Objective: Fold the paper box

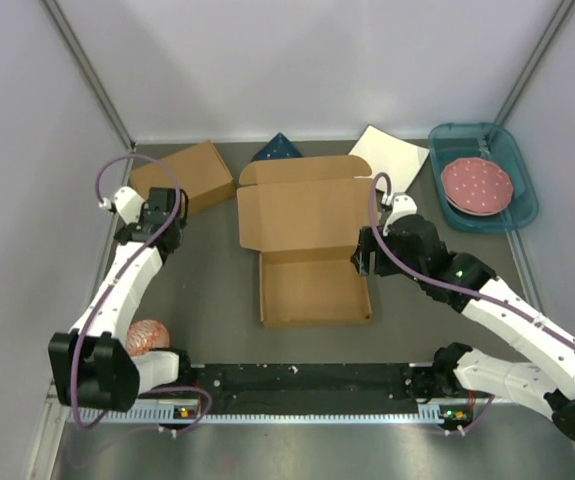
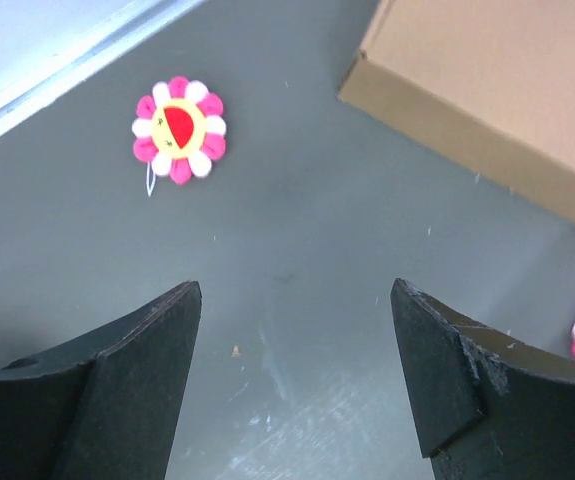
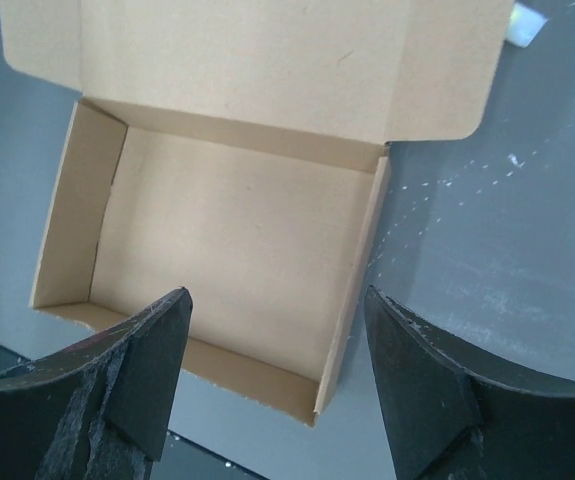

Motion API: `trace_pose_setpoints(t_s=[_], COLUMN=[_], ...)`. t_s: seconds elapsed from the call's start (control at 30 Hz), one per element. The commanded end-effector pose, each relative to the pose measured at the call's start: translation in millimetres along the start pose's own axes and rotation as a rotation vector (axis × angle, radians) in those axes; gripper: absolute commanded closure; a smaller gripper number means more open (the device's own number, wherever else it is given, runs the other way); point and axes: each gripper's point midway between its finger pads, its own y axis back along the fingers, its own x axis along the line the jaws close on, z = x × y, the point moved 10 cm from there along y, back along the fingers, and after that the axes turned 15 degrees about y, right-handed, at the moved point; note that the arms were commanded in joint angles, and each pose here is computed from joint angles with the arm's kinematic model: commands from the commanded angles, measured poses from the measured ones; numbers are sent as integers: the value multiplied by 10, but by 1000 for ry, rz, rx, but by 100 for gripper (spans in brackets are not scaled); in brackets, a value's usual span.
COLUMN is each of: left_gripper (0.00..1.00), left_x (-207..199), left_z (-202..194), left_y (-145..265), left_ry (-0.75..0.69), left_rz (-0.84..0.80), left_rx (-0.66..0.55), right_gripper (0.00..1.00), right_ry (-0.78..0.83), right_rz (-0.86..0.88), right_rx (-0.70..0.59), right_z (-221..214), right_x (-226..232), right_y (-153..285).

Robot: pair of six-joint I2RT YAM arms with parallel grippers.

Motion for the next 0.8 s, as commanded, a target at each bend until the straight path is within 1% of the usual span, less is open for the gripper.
trace_pose_setpoints(t_s=[0.0, 0.03, 0.1, 0.13, 0.2, 0.23, 0.3, 0.43, 0.53, 0.63, 0.77], left_gripper=[18, 18, 19, 21, 21, 21, 20, 18, 18, 18, 14], left_x=[-158, -139, -122, -94, 8, 94, 229, 459, 556, 598, 681], left_z=[316, 429, 415, 531, 448, 511, 471, 486, 465, 407, 311], left_y=[-169, -258, -405, -555, -731, -838, -994, -1191, -1342, -1505, -1637], left_ry=[143, 186, 214, 268, 268, 293, 265, 255, 253, 206, 203], left_rz=[135, 143, 119, 85, 85, 102, 161, 264, 309, 372, 425], left_rx=[-34, -43, 24, 26, 117, 116, 151, 143, 153, 164, 178], right_gripper=[30, 30, 30, 30, 30, 30, 30, 30, 30, 31, 32], right_ry=[-15, -13, -14, -14, -23, -22, -31, -30, -32, -45, -57], right_rz=[109, 118, 143, 149, 159, 164, 167, 156, 168, 182, 204], right_rx=[-56, -54, -49, -45, -54, -51, -70, -82, -76, -71, -54], right_z=[49, 33, 11, -13, -21, -56, -81, -106, -117, -142, -166], right_x=[105, 112, 133, 138, 140, 143, 138, 125, 138, 157, 183], right_y=[-31, -49, -65, -74, -59, -68, -60, -75, -93, -128, -166])
